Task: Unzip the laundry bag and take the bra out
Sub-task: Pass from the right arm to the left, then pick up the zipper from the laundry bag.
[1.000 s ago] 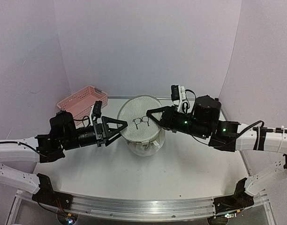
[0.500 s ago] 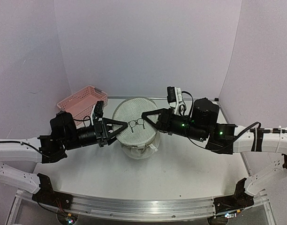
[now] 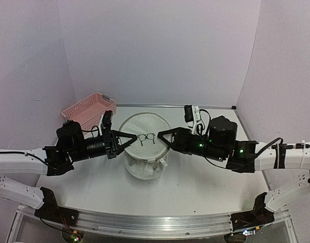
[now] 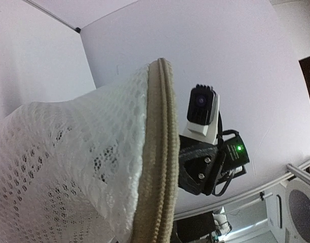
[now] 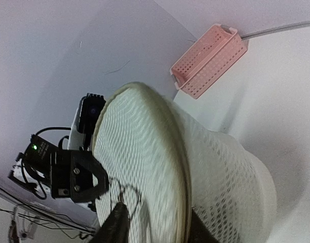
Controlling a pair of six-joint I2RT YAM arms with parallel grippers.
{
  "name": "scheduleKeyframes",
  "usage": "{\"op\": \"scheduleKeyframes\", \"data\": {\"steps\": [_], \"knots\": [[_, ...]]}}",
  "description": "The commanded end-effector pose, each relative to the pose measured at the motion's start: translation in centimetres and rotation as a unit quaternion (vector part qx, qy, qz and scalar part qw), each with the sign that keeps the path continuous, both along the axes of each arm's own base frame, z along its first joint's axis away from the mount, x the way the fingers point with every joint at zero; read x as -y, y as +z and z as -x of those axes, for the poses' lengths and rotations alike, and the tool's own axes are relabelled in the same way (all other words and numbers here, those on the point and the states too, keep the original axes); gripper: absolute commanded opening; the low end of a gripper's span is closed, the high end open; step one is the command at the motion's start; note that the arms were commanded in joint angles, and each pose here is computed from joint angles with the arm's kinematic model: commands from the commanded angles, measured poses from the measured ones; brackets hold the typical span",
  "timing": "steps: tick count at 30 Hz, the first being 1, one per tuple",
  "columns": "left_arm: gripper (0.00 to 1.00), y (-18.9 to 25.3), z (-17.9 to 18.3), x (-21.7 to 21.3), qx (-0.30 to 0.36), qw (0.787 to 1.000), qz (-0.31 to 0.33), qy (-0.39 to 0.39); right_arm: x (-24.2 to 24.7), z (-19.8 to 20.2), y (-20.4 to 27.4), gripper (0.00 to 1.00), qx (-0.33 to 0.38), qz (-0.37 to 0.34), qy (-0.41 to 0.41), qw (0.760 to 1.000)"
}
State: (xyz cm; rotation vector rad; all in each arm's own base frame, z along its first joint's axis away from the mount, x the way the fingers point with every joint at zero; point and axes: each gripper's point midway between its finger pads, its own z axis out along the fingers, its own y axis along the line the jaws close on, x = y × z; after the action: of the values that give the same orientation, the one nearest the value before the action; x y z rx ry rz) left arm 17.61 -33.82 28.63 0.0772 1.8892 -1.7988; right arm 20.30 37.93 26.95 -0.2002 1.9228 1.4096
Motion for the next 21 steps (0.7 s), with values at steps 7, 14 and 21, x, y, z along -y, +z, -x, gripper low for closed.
{"op": "scheduleKeyframes", "data": {"steps": [7, 14, 21], "knots": [[0.0, 0.0, -5.2, -2.8, -0.054, 0.99, 0.04, 0.121, 3.4, 1.2, -0.7, 0.51, 0.01, 0.078, -0.012, 0.997], [0.0, -0.9, -6.9, -4.1, -0.085, 0.981, 0.045, 0.168, 1.3, 2.7, -1.5, 0.53, -0.024, 0.1, 0.02, 0.995], [0.0, -1.3, -7.0, -4.0, -0.094, 0.981, 0.04, 0.168, -2.0, 2.4, -2.2, 0.54, -0.049, 0.118, 0.044, 0.991]]}}
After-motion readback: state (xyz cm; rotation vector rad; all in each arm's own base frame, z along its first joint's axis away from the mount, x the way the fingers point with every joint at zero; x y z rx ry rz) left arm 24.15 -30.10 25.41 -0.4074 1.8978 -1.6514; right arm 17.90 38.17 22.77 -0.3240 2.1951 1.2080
